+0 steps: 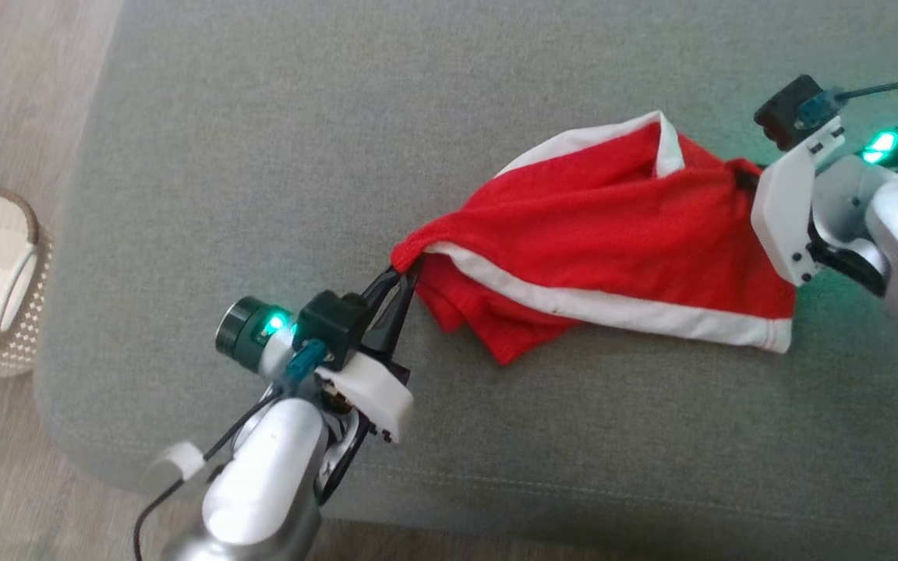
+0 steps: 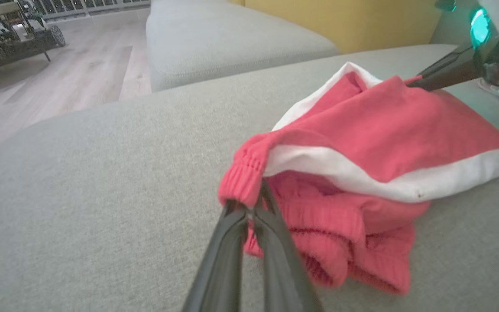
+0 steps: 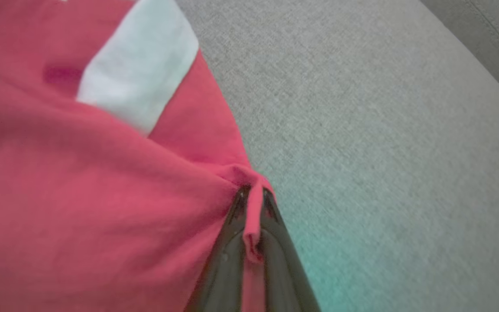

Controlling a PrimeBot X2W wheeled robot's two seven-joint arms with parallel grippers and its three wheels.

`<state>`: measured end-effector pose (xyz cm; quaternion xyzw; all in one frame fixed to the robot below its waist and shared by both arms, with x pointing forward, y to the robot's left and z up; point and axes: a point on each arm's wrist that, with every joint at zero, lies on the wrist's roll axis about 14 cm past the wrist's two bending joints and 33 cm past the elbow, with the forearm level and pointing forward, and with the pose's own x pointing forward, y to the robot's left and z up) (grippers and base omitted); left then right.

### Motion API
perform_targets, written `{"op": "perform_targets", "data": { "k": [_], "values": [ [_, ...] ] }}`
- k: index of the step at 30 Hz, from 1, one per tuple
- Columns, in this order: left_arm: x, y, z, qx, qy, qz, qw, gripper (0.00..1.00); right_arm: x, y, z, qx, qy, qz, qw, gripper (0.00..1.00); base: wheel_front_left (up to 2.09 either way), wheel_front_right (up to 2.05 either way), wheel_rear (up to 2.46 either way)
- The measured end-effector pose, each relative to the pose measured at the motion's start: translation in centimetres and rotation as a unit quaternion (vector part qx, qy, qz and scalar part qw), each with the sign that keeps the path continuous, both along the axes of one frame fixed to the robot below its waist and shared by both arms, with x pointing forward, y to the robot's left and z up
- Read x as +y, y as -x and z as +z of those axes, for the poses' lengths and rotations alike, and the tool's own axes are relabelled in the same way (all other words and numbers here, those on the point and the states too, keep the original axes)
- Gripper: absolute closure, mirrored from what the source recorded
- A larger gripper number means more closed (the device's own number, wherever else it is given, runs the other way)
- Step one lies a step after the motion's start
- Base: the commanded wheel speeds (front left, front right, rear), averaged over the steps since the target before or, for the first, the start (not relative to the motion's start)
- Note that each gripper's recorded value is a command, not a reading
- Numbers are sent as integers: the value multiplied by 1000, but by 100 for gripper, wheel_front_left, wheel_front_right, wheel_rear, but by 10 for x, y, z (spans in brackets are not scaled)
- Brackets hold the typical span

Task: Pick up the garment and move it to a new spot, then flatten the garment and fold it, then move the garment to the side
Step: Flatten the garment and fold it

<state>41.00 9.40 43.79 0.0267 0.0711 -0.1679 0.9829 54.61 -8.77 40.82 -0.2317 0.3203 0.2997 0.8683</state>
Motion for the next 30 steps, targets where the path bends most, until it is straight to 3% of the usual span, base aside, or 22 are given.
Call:
{"op": "perform_targets", "data": {
  "k": [1,2,4,5,7,17,24,27,30],
  "values": [
    [0,-1,-6,8,-4,-1,1000,100,1,-3,-4,-5,1,1,1000,13,0,0,0],
    [1,-3,-11,14,-9,0,1000,100,0,-7,-8,-10,2,-1,1000,0,0,0,0],
    [0,-5,-17,23,-14,-3,1000,100,-4,-13,-13,-20,0,-13,1000,0,0,0,0],
    [0,-6,-19,26,-17,-4,1000,82,-6,-16,-12,-27,-3,-21,999,0,0,0,0],
    [-2,-9,-18,23,-19,-3,1000,0,-13,-21,-8,-44,-5,-32,998,0,0,0,0],
    [11,-10,17,-20,13,44,999,0,-24,-16,43,-138,-86,-84,983,0,0,0,0],
    [33,18,38,-43,70,104,991,0,-34,26,55,-171,-158,-133,963,0,0,0,0],
    [41,32,44,-50,93,127,986,0,-42,47,53,-168,-188,-169,953,0,0,0,0],
    [48,44,43,-47,113,146,982,0,-55,59,65,-188,-238,-207,930,0,0,0,0]
  ]
}}
